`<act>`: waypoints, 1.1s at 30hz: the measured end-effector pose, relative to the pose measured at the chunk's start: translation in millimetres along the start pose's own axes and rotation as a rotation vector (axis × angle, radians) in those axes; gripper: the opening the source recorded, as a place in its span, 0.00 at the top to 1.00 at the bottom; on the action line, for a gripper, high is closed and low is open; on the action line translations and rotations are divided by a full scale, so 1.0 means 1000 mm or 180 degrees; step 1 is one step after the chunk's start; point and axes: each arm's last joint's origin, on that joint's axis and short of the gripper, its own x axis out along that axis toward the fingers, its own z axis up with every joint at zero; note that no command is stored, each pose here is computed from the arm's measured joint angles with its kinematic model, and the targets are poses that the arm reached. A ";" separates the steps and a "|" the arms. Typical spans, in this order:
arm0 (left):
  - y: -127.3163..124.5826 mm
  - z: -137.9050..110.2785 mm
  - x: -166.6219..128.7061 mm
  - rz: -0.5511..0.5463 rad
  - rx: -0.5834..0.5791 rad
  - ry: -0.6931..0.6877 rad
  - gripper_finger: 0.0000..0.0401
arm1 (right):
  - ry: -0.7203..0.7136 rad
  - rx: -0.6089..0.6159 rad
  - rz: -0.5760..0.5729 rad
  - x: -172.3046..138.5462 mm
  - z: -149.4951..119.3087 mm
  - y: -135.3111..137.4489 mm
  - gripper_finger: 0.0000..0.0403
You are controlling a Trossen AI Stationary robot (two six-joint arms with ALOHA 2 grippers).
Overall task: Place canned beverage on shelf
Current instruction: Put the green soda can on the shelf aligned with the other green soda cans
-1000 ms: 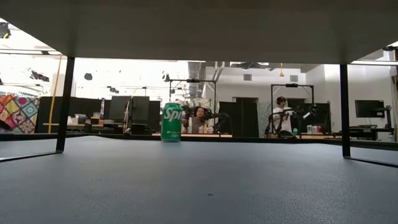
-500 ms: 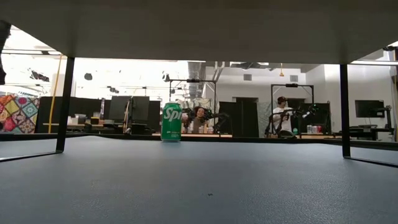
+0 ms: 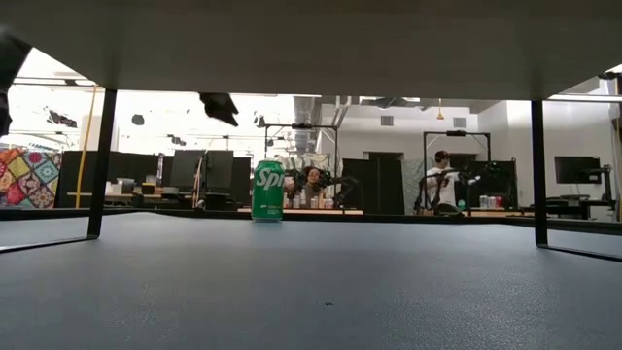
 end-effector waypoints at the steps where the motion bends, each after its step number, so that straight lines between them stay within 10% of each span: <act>1: 0.001 -0.006 0.006 -0.0019 -0.0030 0.0032 0.04 | 0.0015 0.0010 -0.0012 0.000 -0.001 -0.001 0.06; 21: -0.013 -0.104 0.084 -0.0314 -0.0211 0.0314 0.04 | -0.0027 0.0248 -0.0210 -0.005 -0.002 -0.021 0.06; 33: -0.022 -0.100 0.099 -0.0593 0.0230 -0.0221 0.04 | 0.0139 0.0620 -0.0327 0.017 -0.009 -0.042 0.06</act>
